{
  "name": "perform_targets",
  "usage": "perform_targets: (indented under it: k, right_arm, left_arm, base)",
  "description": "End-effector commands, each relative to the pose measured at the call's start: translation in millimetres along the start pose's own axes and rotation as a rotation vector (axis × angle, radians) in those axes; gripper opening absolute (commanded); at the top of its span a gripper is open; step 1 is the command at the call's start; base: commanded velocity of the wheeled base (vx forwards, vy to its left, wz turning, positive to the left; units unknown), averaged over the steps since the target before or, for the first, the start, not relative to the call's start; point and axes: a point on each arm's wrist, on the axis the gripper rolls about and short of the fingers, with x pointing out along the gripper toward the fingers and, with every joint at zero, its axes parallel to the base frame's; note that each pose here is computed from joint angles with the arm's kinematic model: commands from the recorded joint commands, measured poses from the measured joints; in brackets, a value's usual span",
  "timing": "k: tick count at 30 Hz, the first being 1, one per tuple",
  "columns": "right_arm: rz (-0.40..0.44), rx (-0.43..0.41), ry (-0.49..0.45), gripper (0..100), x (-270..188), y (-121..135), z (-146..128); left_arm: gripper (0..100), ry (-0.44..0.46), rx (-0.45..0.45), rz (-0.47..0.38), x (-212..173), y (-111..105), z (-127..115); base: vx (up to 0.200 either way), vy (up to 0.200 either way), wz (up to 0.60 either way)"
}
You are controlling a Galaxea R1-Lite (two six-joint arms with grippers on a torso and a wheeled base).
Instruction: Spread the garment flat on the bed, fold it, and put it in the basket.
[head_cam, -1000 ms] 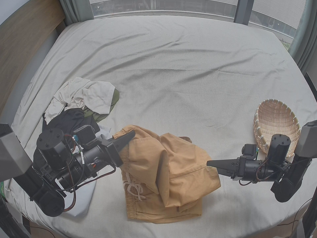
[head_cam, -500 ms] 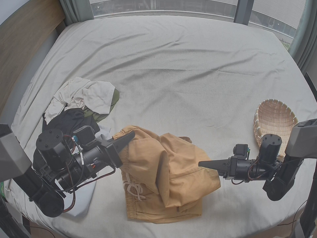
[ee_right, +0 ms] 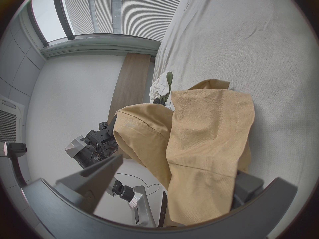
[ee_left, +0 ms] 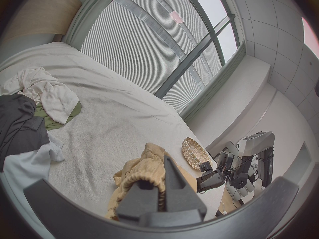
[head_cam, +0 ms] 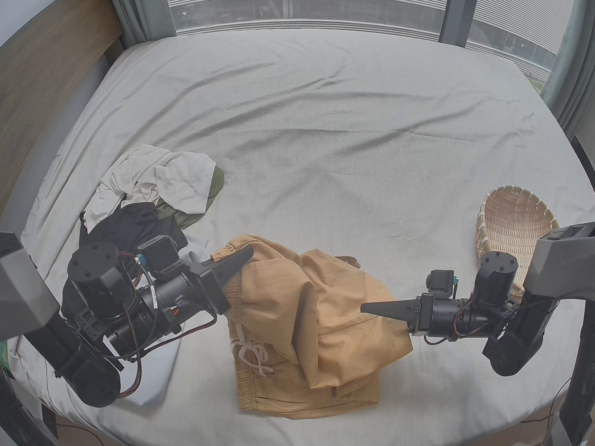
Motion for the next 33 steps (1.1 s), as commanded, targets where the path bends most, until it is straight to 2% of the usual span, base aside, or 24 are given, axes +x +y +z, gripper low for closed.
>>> perform_targets:
  k: [1,7,14,20,28,33]
  right_arm:
    - [0.001,0.000,0.002,0,2,-1,0]
    - [-0.006,-0.001,-0.014,0,-8,5,1]
    - [0.014,-0.117,-0.155,0,-62,62,14]
    - [-0.015,-0.178,-0.279,0,-108,91,10]
    - [-0.064,-0.258,-0.416,0,-147,113,9]
    - [-0.098,-0.278,-0.472,0,-160,116,10]
  left_arm:
    - [0,-0.001,-0.001,0.003,0,1,0]
    - [0,-0.011,0.003,-0.004,0,0,2]
    - [0,-0.086,0.019,-0.039,4,-7,21]
    - [0,-0.128,0.041,-0.110,3,-16,36]
    - [0,-0.159,0.066,-0.179,-8,-26,51]
    - [0,-0.185,0.080,-0.158,-17,-21,60]
  base:
    - [0.000,0.000,0.00]
    - [0.000,0.000,0.00]
    - [0.000,0.000,0.00]
    - [0.000,0.000,0.00]
    - [0.000,0.000,0.00]
    - [0.000,0.000,0.00]
